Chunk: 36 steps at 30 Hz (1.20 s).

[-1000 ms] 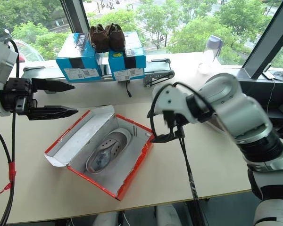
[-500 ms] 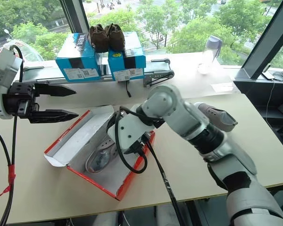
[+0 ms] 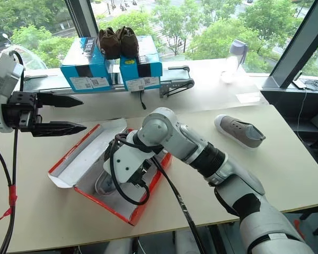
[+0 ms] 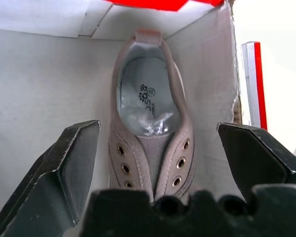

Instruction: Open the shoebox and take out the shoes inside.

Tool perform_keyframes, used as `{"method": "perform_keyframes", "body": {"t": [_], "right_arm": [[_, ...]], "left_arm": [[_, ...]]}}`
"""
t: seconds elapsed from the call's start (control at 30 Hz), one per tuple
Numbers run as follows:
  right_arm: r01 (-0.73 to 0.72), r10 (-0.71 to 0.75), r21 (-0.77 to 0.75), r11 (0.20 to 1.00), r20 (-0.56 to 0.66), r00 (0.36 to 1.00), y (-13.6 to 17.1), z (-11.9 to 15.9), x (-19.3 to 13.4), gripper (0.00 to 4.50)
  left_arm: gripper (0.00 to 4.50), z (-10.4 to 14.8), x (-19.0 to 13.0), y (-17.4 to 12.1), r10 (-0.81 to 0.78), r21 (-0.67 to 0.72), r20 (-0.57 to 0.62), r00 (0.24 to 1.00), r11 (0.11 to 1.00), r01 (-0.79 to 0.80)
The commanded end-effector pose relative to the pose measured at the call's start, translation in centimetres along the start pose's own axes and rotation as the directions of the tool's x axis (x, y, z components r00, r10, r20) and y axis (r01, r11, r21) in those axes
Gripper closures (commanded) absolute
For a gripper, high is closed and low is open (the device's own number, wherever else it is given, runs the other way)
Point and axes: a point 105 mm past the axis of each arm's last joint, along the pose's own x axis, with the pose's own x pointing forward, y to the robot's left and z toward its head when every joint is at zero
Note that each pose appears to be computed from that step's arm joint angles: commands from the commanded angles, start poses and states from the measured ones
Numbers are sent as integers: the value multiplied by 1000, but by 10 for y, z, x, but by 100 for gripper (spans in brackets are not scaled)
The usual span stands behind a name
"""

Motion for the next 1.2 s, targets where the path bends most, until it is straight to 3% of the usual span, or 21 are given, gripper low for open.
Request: {"method": "perform_keyframes", "body": {"t": [0.03,0.37,0.6,0.63,0.67,0.77,0.8,1.0,1.07,1.2], "right_arm": [[1,0,-47,999,20,1000,-2,11,1,2],[7,-1,-68,998,91,996,-8,23,21,2],[-7,12,-48,999,107,994,-7,15,43,2],[-9,13,-43,999,104,995,-7,12,47,52],[-11,14,-37,999,101,995,-7,9,50,67],[-11,14,-31,999,100,995,-6,6,55,170],[-13,15,-22,1000,89,996,-6,2,58,181],[-18,18,0,1000,78,997,-4,-7,58,401],[-13,14,-7,1000,75,997,-5,-7,54,445],[26,-22,-46,999,76,997,-14,-2,39,445]], "left_arm": [[0,6,-3,1,6,39,-4,1000,999,-6],[0,8,-5,-1,20,43,-12,1000,999,-20],[0,9,-8,-5,32,45,-20,999,999,-31],[0,9,-8,-5,34,46,-20,999,998,-33],[0,10,-8,-5,35,47,-20,999,998,-34],[0,11,-8,-6,38,48,-19,999,998,-37],[0,11,-8,-5,39,49,-18,999,998,-38],[0,11,-6,-4,42,58,-14,999,998,-41],[0,11,-4,-4,40,61,-11,999,997,-40],[0,11,-2,-3,33,67,-5,999,997,-32]]}}
